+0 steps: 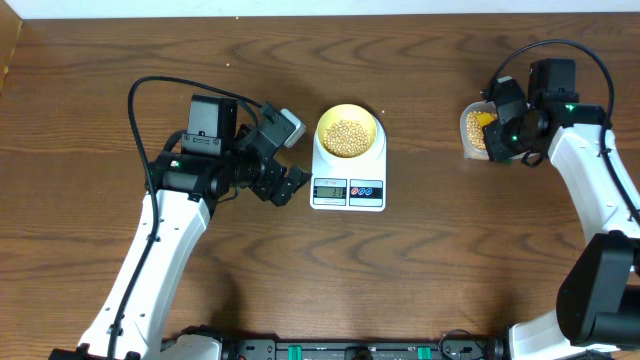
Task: Scoop item into bowl and weigh 50g on scale
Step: 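Scoop soybeans in the tub with the right gripper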
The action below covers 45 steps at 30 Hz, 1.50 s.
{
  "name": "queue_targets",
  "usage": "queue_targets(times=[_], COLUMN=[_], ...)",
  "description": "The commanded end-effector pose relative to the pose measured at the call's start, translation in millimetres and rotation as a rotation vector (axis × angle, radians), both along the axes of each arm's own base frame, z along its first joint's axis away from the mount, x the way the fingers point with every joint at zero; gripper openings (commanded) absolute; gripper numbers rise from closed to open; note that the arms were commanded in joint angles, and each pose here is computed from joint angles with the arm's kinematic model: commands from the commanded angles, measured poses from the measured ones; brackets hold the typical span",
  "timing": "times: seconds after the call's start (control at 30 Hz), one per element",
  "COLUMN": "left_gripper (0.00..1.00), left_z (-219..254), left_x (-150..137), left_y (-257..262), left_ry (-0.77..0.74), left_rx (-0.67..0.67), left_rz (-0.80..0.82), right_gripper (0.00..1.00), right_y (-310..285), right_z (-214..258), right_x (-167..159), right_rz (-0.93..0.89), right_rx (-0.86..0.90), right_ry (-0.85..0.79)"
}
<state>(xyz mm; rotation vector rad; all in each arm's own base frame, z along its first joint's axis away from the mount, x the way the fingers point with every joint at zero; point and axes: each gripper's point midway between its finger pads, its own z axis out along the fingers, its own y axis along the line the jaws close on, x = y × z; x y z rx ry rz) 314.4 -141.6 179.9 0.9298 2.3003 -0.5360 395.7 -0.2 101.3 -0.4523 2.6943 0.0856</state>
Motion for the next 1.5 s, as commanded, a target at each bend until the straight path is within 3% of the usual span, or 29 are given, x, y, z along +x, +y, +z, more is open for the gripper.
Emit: queue_targets(times=[0.0, 0.77, 1.47], left_gripper=[0.90, 0.90, 0.90], left_z=[8, 8, 8], left_x=[0, 0, 0], left_y=[-2, -2, -2], left_ry=[-0.026, -0.026, -0.026], left_rx=[-0.013, -0.013, -0.013], left_rz=[-0.021, -0.021, -0.021], right_gripper=[0.01, 0.01, 0.01], right_y=[2, -29, -38], right_z=[-2, 14, 30], right_x=[-2, 0, 15], right_rz=[0.009, -0.085, -0.095], right_rx=[0.046, 0.302, 0.388], right_ry=[0.012, -0.048, -0.145])
